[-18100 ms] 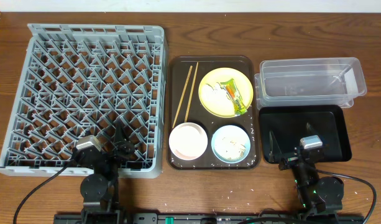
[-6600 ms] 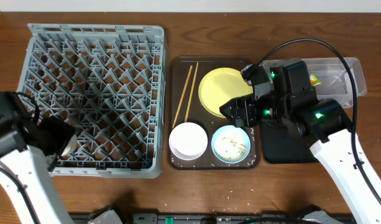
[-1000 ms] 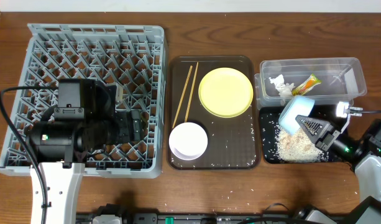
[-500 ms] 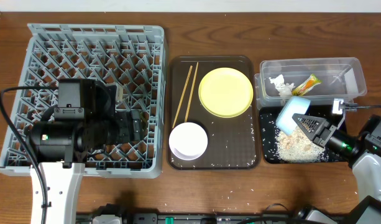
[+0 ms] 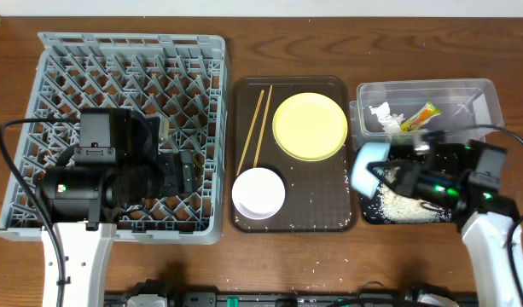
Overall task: Sort waste into correct bins and load items into the dishwasher
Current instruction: 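Return the empty blue bowl to the brown tray with the right gripper, then grasp the wooden chopsticks on the brown tray with the left gripper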
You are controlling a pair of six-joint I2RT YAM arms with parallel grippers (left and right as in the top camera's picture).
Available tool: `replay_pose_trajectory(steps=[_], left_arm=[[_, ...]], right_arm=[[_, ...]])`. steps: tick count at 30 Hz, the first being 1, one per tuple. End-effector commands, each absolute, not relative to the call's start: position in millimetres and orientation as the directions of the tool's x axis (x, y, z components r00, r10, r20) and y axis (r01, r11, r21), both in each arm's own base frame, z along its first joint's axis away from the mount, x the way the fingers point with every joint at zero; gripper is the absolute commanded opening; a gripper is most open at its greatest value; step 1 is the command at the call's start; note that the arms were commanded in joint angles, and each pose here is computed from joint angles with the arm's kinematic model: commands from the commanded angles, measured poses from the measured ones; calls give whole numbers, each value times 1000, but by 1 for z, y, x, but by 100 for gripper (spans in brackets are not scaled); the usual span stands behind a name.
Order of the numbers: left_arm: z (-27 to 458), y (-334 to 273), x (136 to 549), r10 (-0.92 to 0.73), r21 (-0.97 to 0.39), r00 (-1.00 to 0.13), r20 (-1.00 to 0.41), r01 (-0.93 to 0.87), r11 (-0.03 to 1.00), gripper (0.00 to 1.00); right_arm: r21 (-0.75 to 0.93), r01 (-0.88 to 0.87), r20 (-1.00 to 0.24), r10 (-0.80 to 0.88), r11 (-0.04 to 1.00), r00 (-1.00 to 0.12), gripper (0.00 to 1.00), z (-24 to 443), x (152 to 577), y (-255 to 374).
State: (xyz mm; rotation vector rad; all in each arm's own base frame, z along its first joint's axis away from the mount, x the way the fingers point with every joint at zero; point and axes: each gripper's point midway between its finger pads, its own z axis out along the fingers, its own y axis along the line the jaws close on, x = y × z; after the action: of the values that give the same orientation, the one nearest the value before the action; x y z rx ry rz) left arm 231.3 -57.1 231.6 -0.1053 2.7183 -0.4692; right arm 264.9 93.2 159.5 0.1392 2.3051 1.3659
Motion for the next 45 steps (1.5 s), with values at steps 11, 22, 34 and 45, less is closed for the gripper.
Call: replay_pose_trajectory(steps=[11, 22, 34, 45], left_arm=[[236, -56, 233, -119, -321, -920, -373, 8, 947, 86], [242, -60, 243, -118, -339, -902, -415, 33, 940, 86], [218, -117, 289, 118, -219, -874, -471, 245, 944, 85], [135, -182, 356, 353, 2, -813, -463, 398, 917, 71]], right_arm=[[249, -274, -442, -143, 929, -886, 1, 110, 236, 176], [225, -277, -403, -169, 934, -899, 32, 93, 251, 207], [424, -110, -535, 150, 899, -832, 59, 216, 280, 157], [444, -86, -466, 148, 892, -872, 52, 211, 264, 139]])
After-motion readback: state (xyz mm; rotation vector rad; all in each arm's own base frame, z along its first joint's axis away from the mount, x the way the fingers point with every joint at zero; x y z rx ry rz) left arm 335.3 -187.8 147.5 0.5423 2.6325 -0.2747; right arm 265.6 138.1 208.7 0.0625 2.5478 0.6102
